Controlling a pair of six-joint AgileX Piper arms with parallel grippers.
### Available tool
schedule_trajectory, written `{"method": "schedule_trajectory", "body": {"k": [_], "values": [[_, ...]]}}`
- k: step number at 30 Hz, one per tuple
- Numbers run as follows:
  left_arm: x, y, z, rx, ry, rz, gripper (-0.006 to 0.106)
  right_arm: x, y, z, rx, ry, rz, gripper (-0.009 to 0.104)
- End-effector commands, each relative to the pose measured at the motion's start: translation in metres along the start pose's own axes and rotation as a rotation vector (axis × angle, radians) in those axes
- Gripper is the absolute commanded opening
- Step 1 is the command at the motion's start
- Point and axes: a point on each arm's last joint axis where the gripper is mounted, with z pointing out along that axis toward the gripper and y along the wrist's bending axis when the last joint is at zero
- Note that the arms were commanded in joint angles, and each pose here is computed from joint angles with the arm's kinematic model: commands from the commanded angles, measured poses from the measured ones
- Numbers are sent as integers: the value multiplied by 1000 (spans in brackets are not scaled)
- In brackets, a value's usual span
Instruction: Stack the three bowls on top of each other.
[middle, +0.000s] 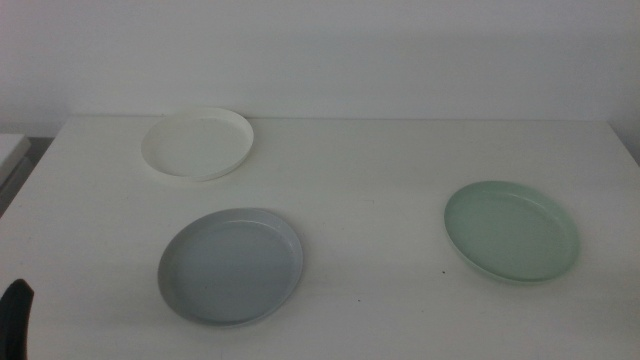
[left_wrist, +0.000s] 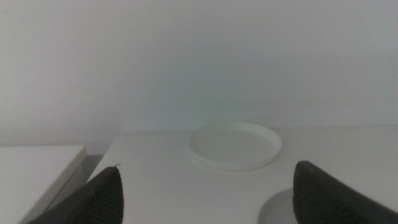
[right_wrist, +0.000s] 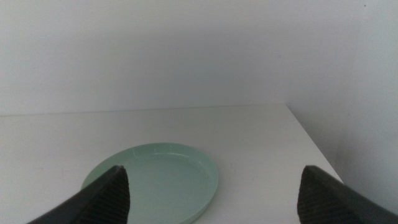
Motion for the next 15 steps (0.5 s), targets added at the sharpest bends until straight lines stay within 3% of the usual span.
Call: {"method": "schedule_trajectory", "body": {"k": [1,7,15], "values": [[-2,1,-1,-11,10,-7,94,0,0,0,-1,-8,-13,93],[-62,1,-1,-31,155,-12,94,0,0,0,-1,-8,-13,93],[-160,-9,40,29,615,-133,94,0,0,0,-1,-8,-13,93]]}}
